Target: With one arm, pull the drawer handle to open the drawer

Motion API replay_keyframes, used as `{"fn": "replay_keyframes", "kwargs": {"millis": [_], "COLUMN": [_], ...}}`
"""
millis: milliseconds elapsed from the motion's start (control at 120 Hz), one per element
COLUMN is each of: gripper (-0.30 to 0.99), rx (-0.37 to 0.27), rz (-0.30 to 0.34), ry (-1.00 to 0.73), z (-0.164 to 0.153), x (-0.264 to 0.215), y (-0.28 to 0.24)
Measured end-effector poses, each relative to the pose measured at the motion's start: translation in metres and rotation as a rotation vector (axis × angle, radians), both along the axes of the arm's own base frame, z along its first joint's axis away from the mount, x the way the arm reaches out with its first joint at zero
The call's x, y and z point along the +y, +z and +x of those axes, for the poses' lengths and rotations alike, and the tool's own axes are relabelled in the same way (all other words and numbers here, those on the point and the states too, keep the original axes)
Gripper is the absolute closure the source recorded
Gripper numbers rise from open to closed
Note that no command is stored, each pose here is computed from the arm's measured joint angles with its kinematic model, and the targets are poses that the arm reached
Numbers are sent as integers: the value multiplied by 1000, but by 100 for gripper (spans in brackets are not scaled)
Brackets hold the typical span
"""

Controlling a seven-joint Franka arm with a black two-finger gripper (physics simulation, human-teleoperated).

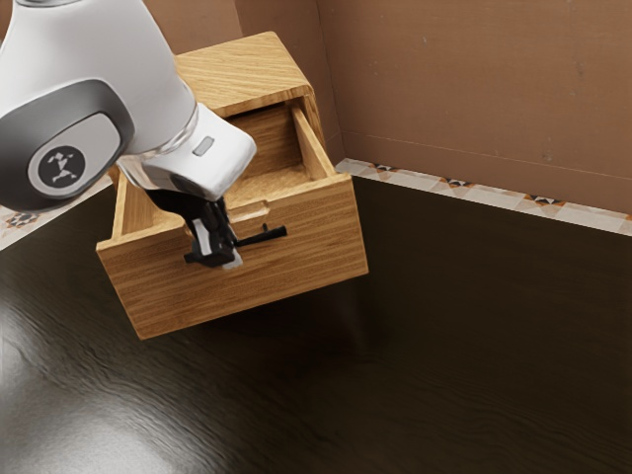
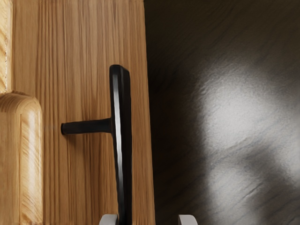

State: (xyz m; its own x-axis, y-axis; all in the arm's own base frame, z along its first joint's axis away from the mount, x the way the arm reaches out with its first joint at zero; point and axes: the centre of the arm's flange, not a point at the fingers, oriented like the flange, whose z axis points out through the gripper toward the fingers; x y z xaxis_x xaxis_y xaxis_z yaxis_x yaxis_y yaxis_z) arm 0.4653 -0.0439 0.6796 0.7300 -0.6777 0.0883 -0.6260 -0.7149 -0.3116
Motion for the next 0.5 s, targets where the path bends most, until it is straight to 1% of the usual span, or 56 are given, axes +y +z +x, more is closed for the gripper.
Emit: {"fn": "replay_keyframes", "kwargs": {"millis": [42, 117, 167, 225, 258, 283, 325, 358, 383, 433, 500], "gripper": [60, 45, 36, 28, 24, 21, 17, 15, 13, 10, 8], "rx": [-8, -40, -108, -191, -212, -217, -192, -152, -120, -63, 4], "rz": [0, -3, 6, 12, 8, -6, -55, -98, -116, -124, -127], "ry": [0, 0, -23, -40, -28, 2, 77, 142, 175, 214, 242], "z": [-2, -5, -15, -37, -48, -54, -62, -67, -72, -84, -96], "x": [-1, -2, -18, -32, -28, -14, 27, 61, 77, 91, 98], "y": [4, 21, 65, 124, 148, 163, 175, 174, 172, 170, 165]}}
